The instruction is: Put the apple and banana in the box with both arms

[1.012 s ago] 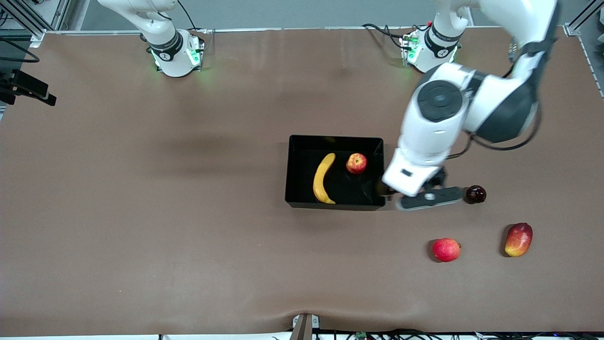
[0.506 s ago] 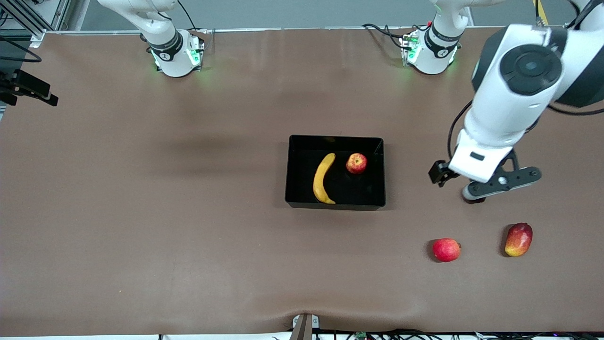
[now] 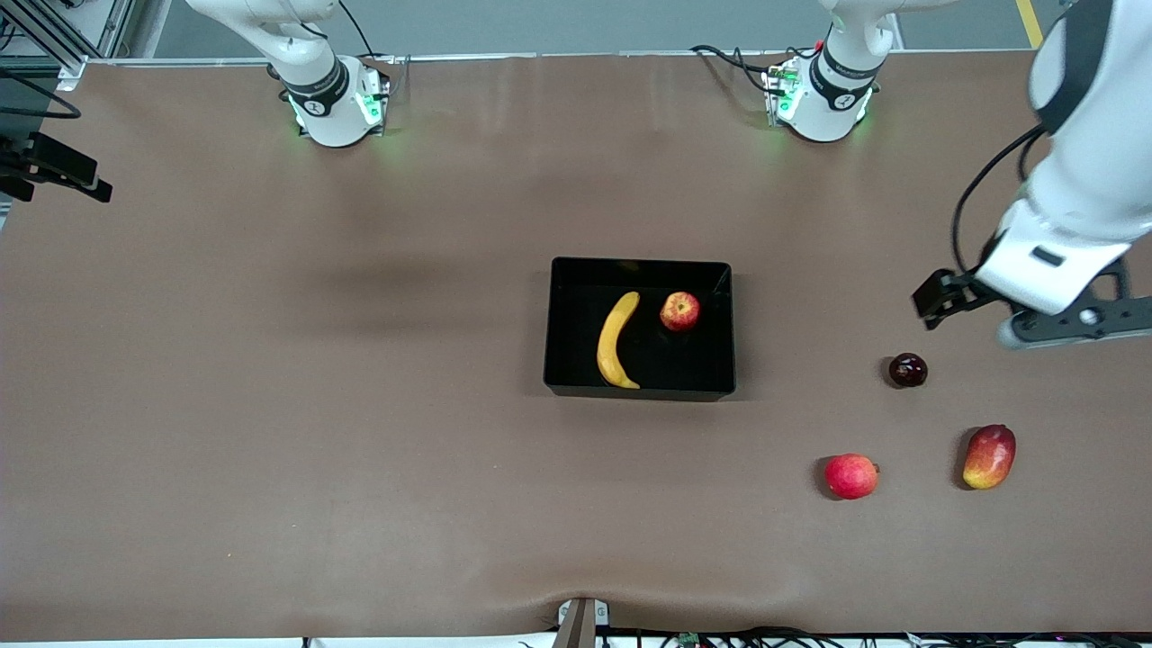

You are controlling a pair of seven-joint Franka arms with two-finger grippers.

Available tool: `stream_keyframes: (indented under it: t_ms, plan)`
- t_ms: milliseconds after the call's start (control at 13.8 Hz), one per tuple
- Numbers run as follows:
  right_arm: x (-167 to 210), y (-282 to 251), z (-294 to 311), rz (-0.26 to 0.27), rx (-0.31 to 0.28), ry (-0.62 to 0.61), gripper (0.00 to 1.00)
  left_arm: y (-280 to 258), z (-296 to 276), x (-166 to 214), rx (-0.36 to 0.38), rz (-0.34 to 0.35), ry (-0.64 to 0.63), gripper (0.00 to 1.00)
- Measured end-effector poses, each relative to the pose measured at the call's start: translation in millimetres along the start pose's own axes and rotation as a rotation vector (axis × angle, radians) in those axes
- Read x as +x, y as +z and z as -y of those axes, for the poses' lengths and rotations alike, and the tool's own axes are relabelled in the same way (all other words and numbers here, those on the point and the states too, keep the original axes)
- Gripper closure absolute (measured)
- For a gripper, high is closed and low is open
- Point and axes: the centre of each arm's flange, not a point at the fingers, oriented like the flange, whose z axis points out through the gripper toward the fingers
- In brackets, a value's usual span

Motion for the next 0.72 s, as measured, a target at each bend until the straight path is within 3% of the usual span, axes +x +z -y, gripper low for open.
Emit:
stream_keyframes:
  t_ms: [289, 723]
  plan:
    - [1, -1, -1, -0.006, -0.008, 0.001, 0.00, -10, 41, -19, -0.050, 0.052, 0.060, 0.00]
    - [3, -3, -1, -0.032, -0.023, -0.001, 0.00, -32, 40, -66, -0.041, 0.050, 0.082, 0.00]
